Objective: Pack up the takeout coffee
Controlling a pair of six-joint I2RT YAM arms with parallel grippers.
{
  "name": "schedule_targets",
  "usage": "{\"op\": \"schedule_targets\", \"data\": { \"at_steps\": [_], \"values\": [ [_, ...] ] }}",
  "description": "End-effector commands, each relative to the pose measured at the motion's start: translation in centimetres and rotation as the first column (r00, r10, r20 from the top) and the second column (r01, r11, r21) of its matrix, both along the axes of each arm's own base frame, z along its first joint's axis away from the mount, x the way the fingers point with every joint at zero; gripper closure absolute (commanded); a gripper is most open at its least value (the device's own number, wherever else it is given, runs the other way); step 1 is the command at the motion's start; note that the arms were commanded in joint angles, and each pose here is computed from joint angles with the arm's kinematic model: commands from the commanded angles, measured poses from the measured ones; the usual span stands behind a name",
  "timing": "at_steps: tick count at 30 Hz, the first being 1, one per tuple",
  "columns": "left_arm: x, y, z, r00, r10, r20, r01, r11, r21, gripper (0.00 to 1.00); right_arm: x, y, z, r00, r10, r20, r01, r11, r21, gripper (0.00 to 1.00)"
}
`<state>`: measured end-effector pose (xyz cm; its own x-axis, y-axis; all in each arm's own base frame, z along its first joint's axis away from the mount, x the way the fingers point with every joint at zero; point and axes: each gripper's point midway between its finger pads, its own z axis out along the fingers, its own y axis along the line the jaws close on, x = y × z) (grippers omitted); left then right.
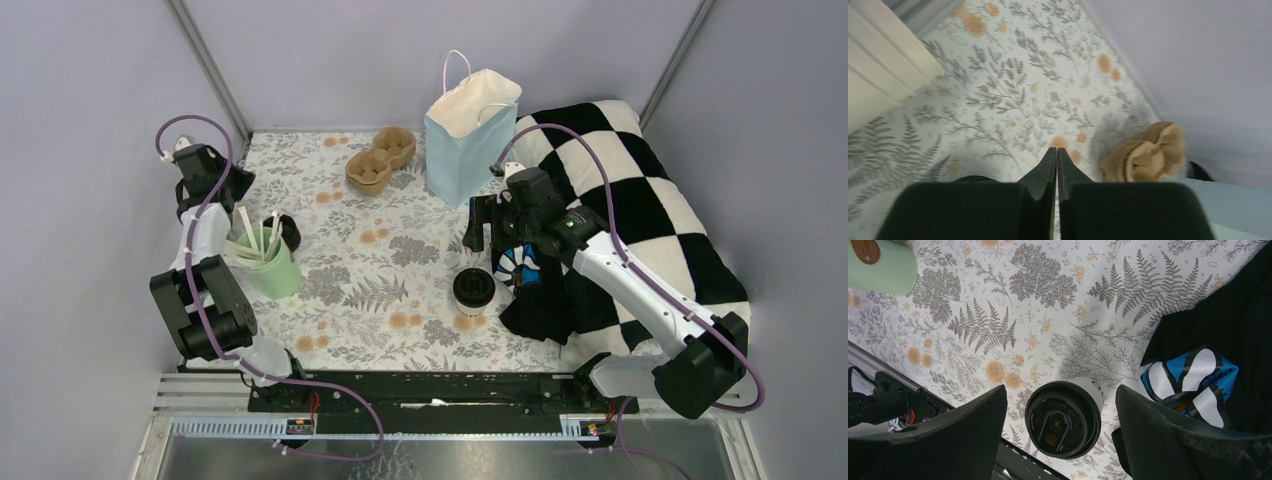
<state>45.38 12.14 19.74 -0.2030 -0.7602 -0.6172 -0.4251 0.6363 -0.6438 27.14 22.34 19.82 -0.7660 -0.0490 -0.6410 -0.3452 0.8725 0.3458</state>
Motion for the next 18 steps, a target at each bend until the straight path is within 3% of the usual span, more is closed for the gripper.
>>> {"op": "schedule_targets", "data": {
  "at_steps": [1,5,8,13,18],
  "values": [
    [0.3,0.8,2.8,0.999,0.034,-0.041,-0.027,0.985,0.169,0.91,0.1,0.2,0.3,1.000,0.014,0.016,-0.014,1.000,0.019,0.14],
    [-1.2,1.8,2.3,0.971,0.148,-0.187,-0.068,0.925,0.374,0.44,0.0,0.3,0.3,1.000,0.021,0.014,-0.021,1.000,0.020,0.14],
    [-2.5,2.9,1.0,0.934,0.226,-0.279,-0.063,0.868,0.493,0.23,-0.1,0.3,0.3,1.000,0.027,0.002,-0.027,0.999,0.017,0.14],
    [-3.2,5.1,-1.9,0.822,0.413,-0.392,-0.095,0.778,0.620,0.13,-0.3,0.5,0.3,0.999,0.037,-0.032,-0.037,0.999,0.008,0.14],
    [-2.0,6.8,-4.8,0.741,0.555,-0.378,-0.186,0.710,0.679,0.12,-0.8,1.3,-0.6,0.994,0.052,-0.101,-0.050,0.998,0.029,0.15]
  ]
}}
